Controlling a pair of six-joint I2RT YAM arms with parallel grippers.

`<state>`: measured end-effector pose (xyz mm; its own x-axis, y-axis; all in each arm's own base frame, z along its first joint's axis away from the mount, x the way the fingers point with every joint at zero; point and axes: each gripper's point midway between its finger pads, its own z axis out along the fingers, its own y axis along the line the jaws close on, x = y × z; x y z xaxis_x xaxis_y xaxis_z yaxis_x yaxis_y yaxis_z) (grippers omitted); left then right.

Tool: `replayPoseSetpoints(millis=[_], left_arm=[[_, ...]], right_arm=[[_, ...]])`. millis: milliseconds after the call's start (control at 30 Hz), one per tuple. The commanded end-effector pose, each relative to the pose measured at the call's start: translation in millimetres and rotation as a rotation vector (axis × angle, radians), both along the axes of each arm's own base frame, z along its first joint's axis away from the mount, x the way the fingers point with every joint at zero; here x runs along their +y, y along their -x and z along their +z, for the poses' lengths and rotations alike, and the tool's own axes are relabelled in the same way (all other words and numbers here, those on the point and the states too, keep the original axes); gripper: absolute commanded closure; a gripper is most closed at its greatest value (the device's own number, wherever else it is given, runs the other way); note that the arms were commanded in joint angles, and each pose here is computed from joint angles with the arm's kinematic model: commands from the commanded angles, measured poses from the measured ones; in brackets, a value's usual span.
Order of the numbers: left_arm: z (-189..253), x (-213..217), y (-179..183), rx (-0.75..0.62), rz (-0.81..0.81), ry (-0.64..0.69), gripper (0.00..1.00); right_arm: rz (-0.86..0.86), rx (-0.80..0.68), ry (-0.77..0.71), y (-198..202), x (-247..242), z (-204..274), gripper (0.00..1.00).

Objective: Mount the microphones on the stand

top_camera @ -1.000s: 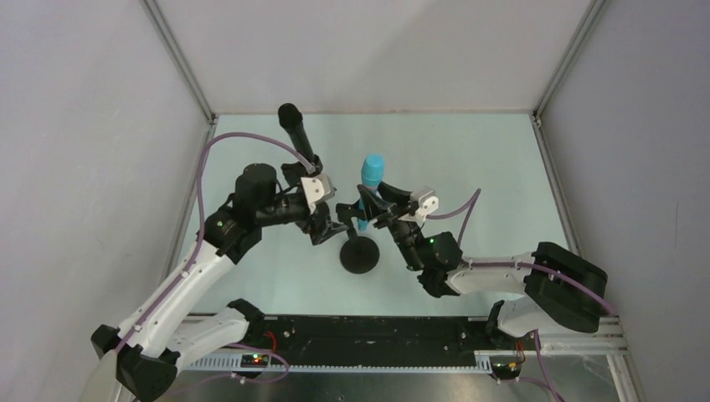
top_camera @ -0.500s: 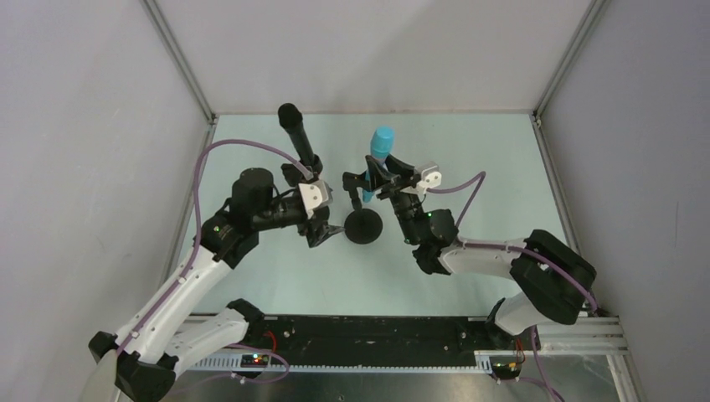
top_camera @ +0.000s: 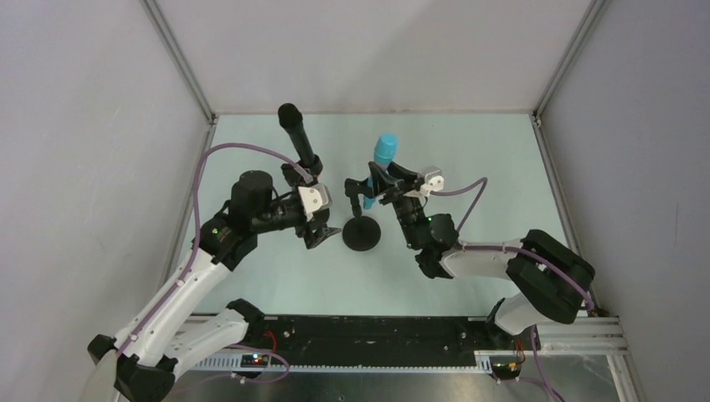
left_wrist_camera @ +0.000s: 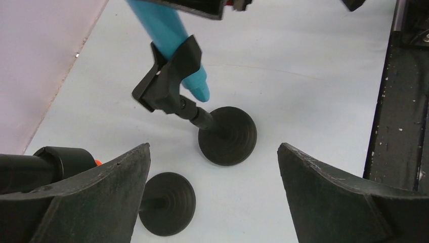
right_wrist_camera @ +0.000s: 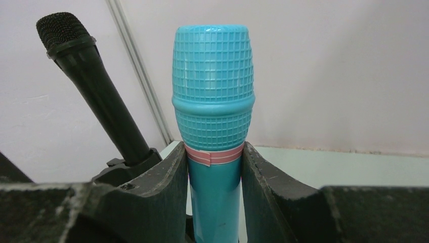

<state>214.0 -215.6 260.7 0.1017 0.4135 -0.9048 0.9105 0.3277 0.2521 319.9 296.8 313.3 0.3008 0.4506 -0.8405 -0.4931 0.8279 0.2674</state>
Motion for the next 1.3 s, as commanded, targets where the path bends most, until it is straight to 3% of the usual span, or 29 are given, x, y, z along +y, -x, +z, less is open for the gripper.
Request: replayPoseSetpoints(millis=[0, 100, 167, 267, 300, 700, 933, 1167, 1267], left_arm=[[7, 4, -3, -0.02, 0.027, 0.007, 0.0], [10, 3, -5, -0.015, 0.035, 0.013, 0.0], [11, 2, -6, -0.008, 0.041, 0.015, 0.0], [14, 2, -10, 0.0, 0.063, 0.019, 0.0], [15, 3, -12, 0.004, 0.072, 0.021, 0.0], [64, 4, -15, 0.005, 0.142, 0.128, 0.0], [147, 23, -16, -0.062, 0.259, 0.281, 0.0], [265, 88, -52, -0.081, 0.56, 0.558, 0.0], [290, 133, -77, -0.08, 0.727, 0.64, 0.0]], right_arm=[[0.004, -0.035, -0.141, 25, -26, 27, 0.72], [-0.001, -0.02, -0.141, 36, -31, 23, 0.64], [-0.007, -0.001, -0.149, 42, -35, 20, 0.48], [-0.012, 0.016, -0.132, 49, -36, 12, 0.05], [-0.021, 0.02, -0.128, 50, -37, 11, 0.03], [-0.015, 0.027, -0.074, 79, -52, 26, 0.01], [0.067, 0.138, 0.048, 109, -79, 52, 0.01], [0.053, 0.227, 0.133, 101, -123, 104, 0.0], [0.007, 0.235, 0.105, 85, -155, 140, 0.0]])
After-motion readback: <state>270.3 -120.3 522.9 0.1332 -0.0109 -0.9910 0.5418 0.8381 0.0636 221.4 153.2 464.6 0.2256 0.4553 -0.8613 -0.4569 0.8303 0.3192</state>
